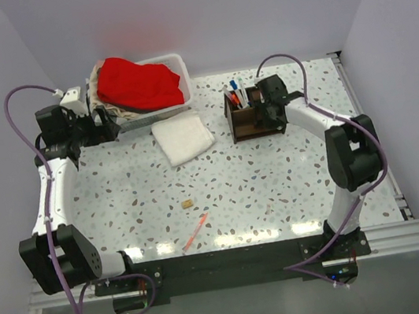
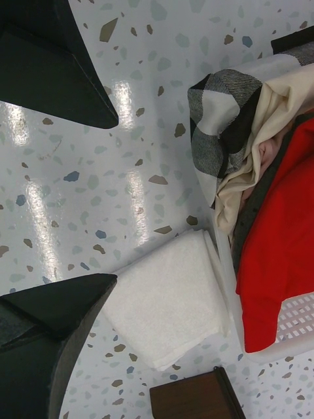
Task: Sort the stationery into containers
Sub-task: Place the stationery in the storage box.
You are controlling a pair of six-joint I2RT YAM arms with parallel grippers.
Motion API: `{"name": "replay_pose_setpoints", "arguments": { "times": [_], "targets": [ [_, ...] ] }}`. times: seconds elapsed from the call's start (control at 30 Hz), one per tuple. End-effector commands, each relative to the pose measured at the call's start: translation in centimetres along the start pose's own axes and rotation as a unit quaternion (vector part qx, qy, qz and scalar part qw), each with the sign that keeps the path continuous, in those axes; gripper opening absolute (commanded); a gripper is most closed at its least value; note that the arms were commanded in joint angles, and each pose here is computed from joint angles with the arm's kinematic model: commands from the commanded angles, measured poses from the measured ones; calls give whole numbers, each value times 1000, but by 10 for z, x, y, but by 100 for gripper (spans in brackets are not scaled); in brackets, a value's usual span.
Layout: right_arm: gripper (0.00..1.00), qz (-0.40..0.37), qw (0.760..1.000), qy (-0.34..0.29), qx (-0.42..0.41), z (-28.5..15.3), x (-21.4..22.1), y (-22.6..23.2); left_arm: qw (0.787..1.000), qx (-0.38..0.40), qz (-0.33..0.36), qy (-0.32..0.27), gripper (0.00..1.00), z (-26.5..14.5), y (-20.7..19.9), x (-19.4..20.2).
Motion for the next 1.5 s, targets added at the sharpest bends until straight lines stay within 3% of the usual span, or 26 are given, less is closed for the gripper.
{"name": "replay_pose_setpoints", "arguments": {
  "times": [0.0, 0.2, 0.4, 0.6, 0.63, 1.07, 1.3, 1.47],
  "targets": [
    [0, 3, 999, -38, 37, -1, -28, -15, 999, 15, 13, -30, 97, -2, -9, -19],
    [1, 5, 998, -35, 42, 3, -26, -16, 999, 15, 12, -29, 97, -1, -9, -19],
    [20, 8, 998, -36, 55, 6, -27, -20, 999, 16, 12, -28, 97, 1, -8, -19],
    [29, 9, 998, -38, 57, 4, -30, -21, 999, 21, 11, -27, 97, 1, -10, -18],
    [35, 11, 997, -39, 59, 2, -30, -22, 999, 21, 11, -27, 97, 1, -11, -19],
    [37, 18, 998, -46, 50, -23, -26, -23, 999, 29, 12, -33, 97, -4, -15, -21],
    [38, 46, 998, -35, -12, -72, -2, -6, 998, 29, 21, -45, 98, -15, -18, -19],
    [47, -47, 986, -45, -152, -98, 29, 60, 998, 31, 26, -54, 98, -22, -21, -19]
  ]
}}
Point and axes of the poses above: each gripper's point midway between its finger pads, its own z axis out along the fingers, its own y axis along the line the jaws close on, x = y × z, the point moved 2 cm from there along -z, back along the fingers, and after that the axes turned 15 degrees about -z, right-handed, at the moved point
